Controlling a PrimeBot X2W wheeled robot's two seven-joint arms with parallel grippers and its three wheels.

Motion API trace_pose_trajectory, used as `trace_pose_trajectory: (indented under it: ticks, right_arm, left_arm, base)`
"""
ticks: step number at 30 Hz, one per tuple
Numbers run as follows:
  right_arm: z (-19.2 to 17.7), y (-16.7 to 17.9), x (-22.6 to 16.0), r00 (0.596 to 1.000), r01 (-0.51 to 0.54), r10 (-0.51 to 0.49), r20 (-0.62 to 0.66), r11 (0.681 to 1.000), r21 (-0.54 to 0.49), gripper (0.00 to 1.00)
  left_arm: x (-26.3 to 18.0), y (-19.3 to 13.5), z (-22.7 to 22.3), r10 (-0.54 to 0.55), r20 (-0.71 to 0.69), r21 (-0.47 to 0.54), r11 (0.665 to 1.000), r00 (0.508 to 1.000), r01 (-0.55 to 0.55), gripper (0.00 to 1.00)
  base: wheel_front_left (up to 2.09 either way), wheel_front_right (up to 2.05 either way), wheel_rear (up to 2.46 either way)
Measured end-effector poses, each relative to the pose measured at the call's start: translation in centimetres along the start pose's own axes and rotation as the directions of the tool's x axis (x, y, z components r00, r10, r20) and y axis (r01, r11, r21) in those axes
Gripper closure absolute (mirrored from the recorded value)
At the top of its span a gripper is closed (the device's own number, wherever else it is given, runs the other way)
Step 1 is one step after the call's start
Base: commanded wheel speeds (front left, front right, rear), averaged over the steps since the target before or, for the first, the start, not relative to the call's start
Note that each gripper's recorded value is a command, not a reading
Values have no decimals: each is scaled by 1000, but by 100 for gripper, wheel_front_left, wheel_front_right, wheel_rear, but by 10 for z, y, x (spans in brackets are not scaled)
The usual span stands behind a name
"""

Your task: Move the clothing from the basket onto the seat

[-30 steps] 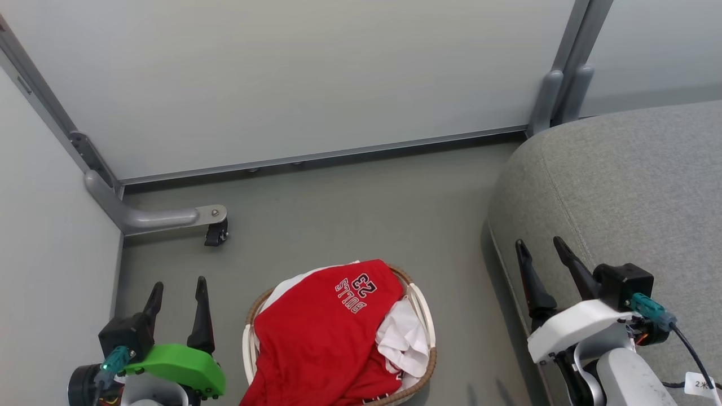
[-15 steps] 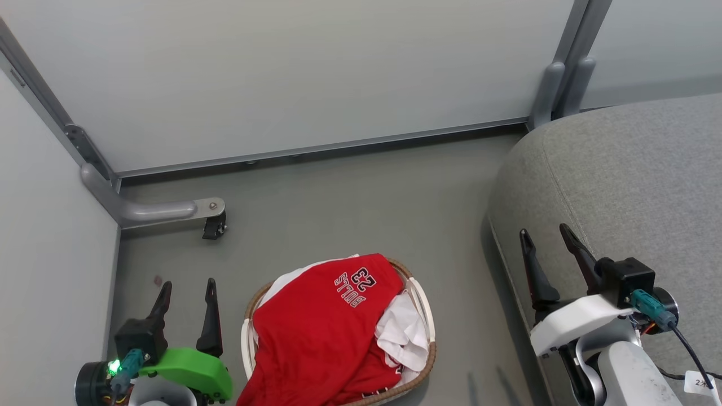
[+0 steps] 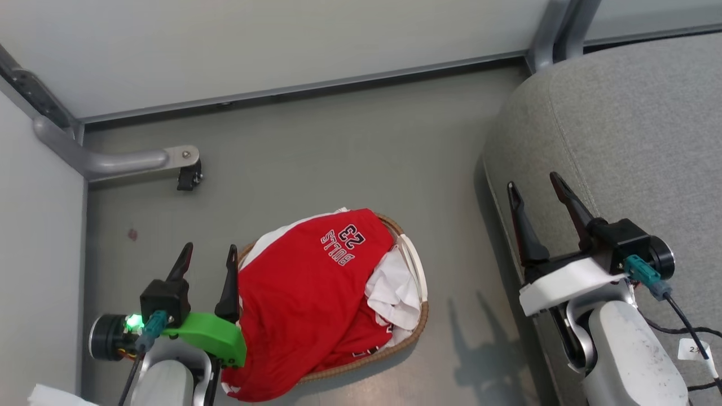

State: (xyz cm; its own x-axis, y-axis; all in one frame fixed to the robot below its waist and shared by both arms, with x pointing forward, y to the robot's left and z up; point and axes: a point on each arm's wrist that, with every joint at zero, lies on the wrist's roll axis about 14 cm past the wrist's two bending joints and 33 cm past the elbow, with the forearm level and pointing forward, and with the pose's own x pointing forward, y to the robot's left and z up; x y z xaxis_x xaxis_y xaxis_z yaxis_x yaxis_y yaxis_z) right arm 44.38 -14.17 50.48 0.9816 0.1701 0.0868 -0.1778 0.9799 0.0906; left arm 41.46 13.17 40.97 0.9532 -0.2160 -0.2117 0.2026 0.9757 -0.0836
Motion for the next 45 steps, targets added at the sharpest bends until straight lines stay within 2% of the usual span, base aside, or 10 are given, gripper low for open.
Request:
trace_pose_trajectory:
  ticks: [13,28,39,45]
  right_arm:
    - [-32,-17,41,1000,9,-10,-25,1000,-20,0]
    - [-88,-32,70,996,19,-18,-84,1000,8,0]
    - [-132,-40,79,990,21,-18,-141,999,25,0]
    - [-150,-44,79,986,20,-15,-166,999,28,0]
  left_arm:
    - [68,-25,-43,-154,-108,21,987,982,157,0]
    - [112,-61,-128,-319,-262,-51,947,911,317,0]
    - [110,-103,-203,-454,-393,-130,888,800,440,0]
    - [108,-115,-237,-494,-447,-165,865,746,474,0]
  base:
    - [0,0,0]
    - [0,0,0]
    - [0,0,0]
    - [0,0,0]
